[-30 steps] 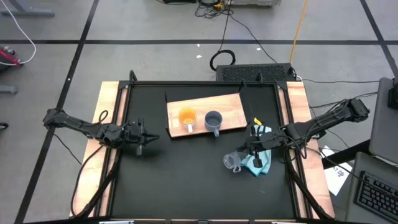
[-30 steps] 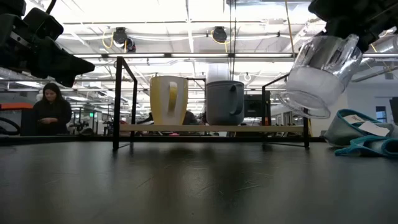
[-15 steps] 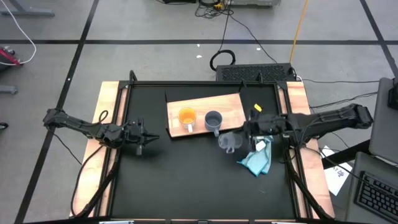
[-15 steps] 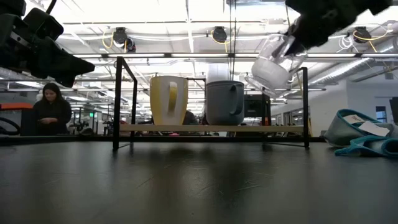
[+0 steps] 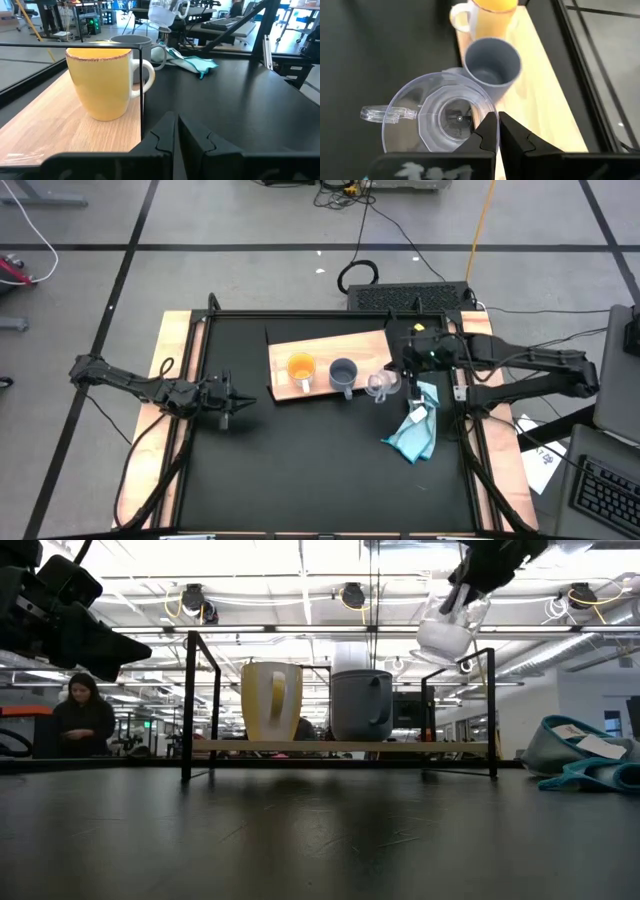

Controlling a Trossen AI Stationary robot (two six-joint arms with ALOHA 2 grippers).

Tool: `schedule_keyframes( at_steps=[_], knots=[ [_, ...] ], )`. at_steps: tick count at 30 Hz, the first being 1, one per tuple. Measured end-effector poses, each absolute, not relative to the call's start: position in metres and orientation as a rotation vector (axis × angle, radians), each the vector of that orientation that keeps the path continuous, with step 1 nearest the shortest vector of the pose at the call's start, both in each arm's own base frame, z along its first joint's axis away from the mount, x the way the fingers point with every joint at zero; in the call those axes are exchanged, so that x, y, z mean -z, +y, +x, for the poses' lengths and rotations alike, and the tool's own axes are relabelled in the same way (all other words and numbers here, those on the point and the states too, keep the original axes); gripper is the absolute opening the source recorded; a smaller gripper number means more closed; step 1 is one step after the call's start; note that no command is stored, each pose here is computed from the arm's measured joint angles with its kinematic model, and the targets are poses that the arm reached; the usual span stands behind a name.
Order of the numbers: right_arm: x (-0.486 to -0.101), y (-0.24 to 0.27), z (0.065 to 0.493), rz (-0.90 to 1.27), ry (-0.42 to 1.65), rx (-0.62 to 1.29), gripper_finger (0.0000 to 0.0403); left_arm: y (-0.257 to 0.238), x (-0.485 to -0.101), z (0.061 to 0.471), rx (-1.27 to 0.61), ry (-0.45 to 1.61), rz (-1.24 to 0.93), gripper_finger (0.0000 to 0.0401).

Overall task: Stack small to large cups/mugs on shelf
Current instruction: Put the transparent mug on the shelf

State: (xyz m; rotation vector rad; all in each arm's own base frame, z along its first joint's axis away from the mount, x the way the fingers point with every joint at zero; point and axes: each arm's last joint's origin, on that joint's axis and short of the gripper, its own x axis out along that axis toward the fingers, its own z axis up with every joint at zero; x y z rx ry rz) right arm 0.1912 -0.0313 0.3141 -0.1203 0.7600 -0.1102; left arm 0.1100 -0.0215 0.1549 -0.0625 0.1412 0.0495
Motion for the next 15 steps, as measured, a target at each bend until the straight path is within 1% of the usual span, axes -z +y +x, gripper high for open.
schedule_keyframes(
  at_steps=[6, 8, 12, 15],
  knots=[
    [-0.309, -0.05, 0.201, -0.113, 0.867, 0.094, 0.0, -0.022, -0.155, 0.11, -0.05, 0.139, -0.064, 0.0026],
    [-0.304, -0.056, 0.205, -0.12, 0.921, 0.092, 0.0, -0.022, -0.155, 0.11, -0.05, 0.139, -0.064, 0.0026],
    [-0.292, -0.067, 0.213, -0.108, 0.975, 0.03, 0.0, -0.022, -0.155, 0.11, -0.05, 0.14, -0.064, 0.0026],
    [-0.285, -0.075, 0.218, -0.124, 1.003, 0.024, 0.0, -0.022, -0.155, 0.11, -0.05, 0.14, -0.064, 0.0026]
  ],
)
